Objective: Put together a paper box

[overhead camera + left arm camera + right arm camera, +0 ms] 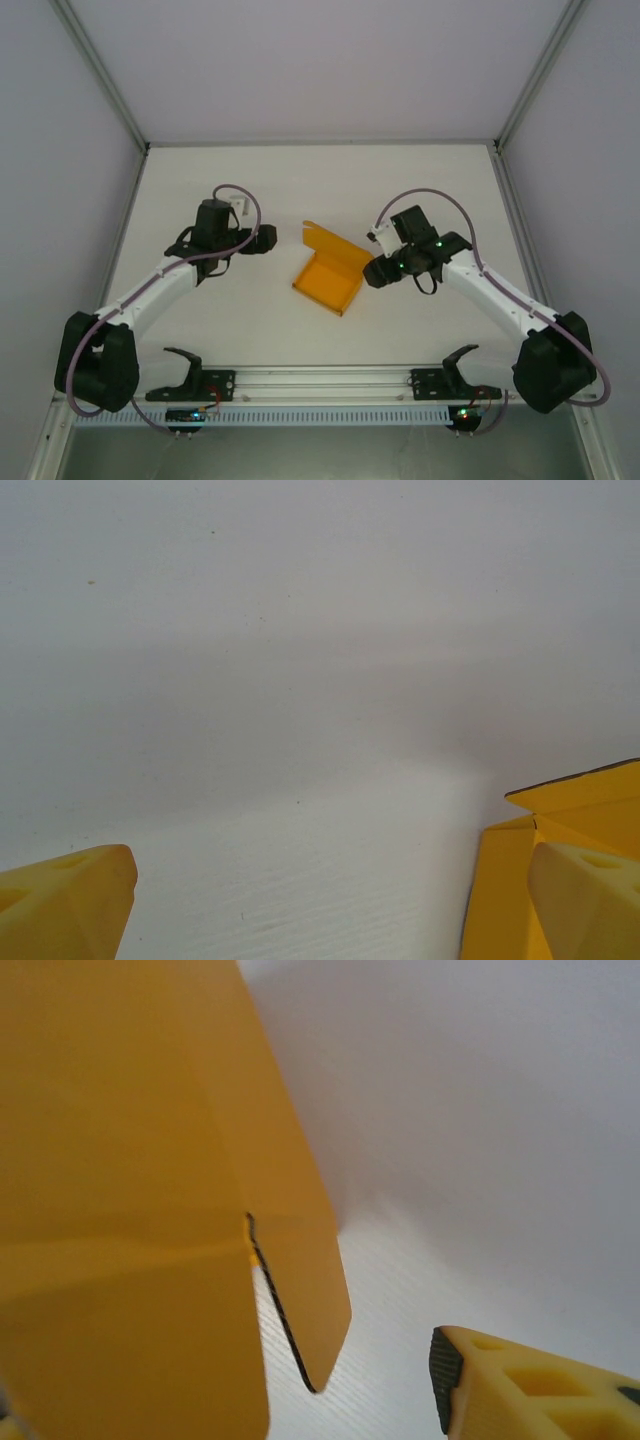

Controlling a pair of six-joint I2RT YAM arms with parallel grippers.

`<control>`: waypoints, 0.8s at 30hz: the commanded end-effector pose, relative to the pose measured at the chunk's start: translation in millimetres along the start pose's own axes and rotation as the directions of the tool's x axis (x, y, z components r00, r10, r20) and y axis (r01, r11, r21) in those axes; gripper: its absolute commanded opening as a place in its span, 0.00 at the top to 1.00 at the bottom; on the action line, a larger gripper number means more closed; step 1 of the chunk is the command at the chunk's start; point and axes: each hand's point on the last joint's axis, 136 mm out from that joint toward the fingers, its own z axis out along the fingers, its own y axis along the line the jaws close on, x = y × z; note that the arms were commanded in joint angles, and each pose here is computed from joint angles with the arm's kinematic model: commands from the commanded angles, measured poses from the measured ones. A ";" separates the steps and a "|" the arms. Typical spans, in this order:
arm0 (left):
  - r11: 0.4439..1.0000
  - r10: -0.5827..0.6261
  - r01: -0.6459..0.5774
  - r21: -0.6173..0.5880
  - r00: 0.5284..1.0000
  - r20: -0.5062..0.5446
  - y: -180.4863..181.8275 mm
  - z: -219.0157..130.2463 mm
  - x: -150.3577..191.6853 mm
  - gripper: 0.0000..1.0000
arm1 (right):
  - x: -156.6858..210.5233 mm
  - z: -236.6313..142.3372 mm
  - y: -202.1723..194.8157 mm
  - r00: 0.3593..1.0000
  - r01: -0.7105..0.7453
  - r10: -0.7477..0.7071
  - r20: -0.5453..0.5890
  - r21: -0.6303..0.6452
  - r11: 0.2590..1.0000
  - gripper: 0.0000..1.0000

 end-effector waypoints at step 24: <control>0.915 0.234 -0.234 0.330 0.971 0.040 -58.4 -12.5 5.2 0.01 | -38.7 12.2 6.0 0.806 0.590 -0.585 0.085 -0.191 0.785 0.88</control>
